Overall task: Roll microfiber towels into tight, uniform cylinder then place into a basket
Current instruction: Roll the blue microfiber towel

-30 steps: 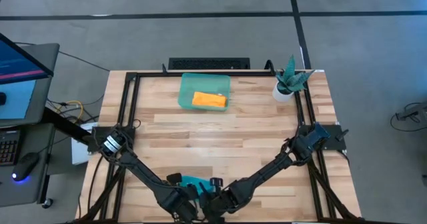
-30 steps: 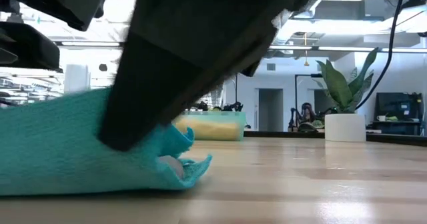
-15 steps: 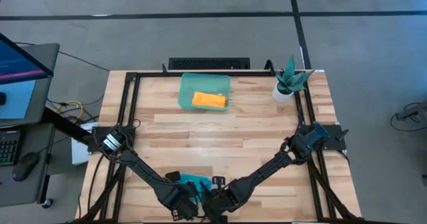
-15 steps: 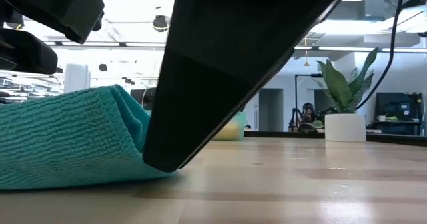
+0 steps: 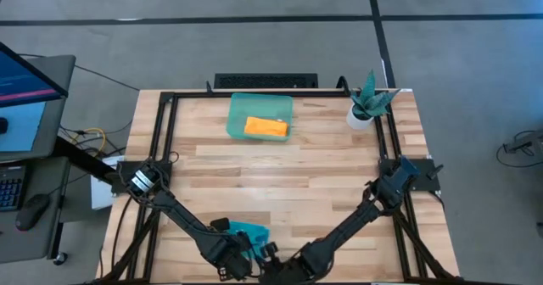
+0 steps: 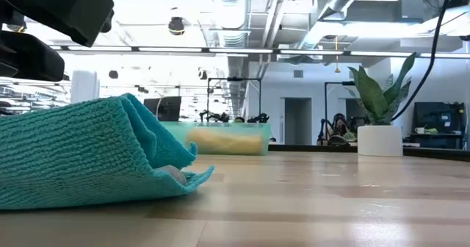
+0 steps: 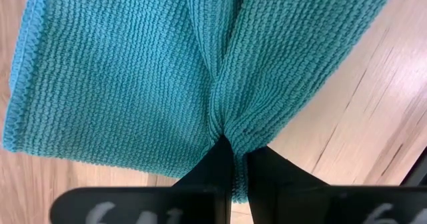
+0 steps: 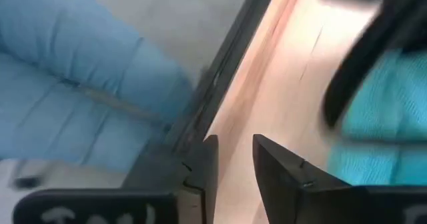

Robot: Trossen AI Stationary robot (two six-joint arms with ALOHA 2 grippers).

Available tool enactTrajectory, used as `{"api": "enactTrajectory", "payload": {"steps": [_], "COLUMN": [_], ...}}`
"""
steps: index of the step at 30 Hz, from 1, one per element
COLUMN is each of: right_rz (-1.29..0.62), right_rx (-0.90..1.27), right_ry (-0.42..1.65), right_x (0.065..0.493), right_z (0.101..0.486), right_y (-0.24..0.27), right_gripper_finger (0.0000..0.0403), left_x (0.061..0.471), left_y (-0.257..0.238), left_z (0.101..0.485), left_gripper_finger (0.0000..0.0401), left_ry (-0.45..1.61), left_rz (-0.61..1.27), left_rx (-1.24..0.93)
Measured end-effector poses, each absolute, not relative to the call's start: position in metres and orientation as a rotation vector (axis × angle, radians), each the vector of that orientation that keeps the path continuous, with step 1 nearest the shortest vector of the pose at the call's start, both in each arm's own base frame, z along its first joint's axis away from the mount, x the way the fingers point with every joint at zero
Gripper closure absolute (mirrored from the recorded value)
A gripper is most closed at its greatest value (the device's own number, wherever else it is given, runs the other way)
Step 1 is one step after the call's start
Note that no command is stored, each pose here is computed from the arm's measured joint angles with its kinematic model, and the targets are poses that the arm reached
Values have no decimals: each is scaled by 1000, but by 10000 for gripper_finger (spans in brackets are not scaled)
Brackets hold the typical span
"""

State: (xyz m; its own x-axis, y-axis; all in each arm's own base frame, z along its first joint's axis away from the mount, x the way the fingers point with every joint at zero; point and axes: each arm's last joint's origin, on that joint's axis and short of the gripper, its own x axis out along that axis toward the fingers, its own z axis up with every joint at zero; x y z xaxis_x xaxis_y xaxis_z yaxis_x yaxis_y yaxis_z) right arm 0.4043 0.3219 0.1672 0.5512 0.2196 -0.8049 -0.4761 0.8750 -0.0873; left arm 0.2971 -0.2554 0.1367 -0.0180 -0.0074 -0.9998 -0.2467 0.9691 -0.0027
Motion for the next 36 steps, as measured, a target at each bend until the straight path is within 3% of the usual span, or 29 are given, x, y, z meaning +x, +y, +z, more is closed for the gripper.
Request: {"api": "enactTrajectory", "payload": {"steps": [16, 30, 36], "right_rz": [308, 81, 87], "right_rx": [-219, -390, -430], "right_ry": [957, 962, 1029], "right_x": [427, 423, 414], "right_z": [135, 132, 132], "right_y": [278, 268, 268], "right_gripper_finger": [305, 305, 305], "left_x": [297, 298, 298], "left_y": [-254, -253, -252], "left_z": [137, 137, 137], "left_gripper_finger": [385, 385, 385], "left_ry": [1553, 1559, 1553], "left_rz": [213, 180, 184], "left_rx": [-157, -114, -111]}}
